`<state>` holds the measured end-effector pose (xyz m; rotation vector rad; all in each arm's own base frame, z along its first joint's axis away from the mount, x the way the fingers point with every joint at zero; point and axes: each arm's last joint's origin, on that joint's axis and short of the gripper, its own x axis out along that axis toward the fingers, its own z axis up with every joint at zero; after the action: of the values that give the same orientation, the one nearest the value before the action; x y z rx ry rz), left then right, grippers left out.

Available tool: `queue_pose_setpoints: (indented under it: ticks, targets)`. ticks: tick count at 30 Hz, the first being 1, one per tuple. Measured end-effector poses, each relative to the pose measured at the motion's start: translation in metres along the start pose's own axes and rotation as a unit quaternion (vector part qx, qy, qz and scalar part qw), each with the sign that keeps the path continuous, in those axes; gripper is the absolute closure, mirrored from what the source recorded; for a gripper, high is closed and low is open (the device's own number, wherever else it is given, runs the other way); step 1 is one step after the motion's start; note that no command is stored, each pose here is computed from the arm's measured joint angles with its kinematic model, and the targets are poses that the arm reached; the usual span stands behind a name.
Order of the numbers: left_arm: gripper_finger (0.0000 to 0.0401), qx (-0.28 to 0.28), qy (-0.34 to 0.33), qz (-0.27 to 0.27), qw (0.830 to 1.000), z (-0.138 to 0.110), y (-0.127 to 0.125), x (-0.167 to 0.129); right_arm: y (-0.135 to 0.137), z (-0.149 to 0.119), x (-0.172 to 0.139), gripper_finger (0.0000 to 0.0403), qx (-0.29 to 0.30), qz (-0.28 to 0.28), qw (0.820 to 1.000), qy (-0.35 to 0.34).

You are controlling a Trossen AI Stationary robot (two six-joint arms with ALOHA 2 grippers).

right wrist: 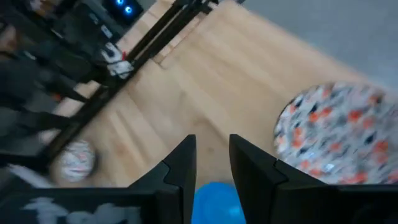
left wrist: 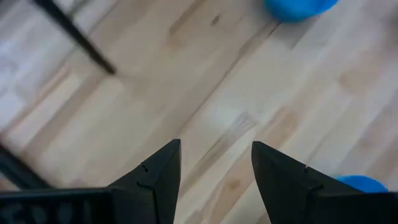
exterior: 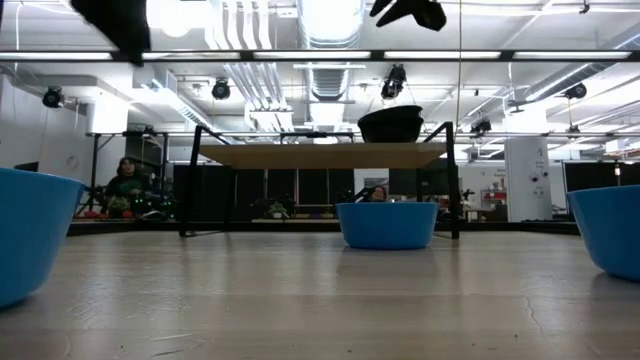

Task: Pick & Place Mini bowls
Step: Stack the white bowl on the other white bowls on the shelf

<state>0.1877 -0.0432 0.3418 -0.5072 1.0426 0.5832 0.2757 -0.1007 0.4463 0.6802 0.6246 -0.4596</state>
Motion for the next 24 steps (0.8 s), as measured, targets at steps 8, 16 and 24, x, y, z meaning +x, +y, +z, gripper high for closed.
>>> queue_pose_setpoints:
  ticks: [8,16,24]
  targets:
    - [0.0213,-0.078,0.051,-0.002,0.996,-0.027,-0.006,0.044,0.010,-0.007,0.000,0.0323,-0.013,0.075,0.996,0.050]
    - [0.0213,-0.107,0.082,-0.067,0.989,-0.041,-0.016,0.071,0.036,-0.026,-0.002,0.0330,-0.156,0.135,0.976,0.074]
    - [0.0213,-0.074,0.122,-0.127,0.982,-0.053,-0.027,0.078,0.059,-0.046,-0.005,0.0330,-0.202,0.167,0.960,0.095]
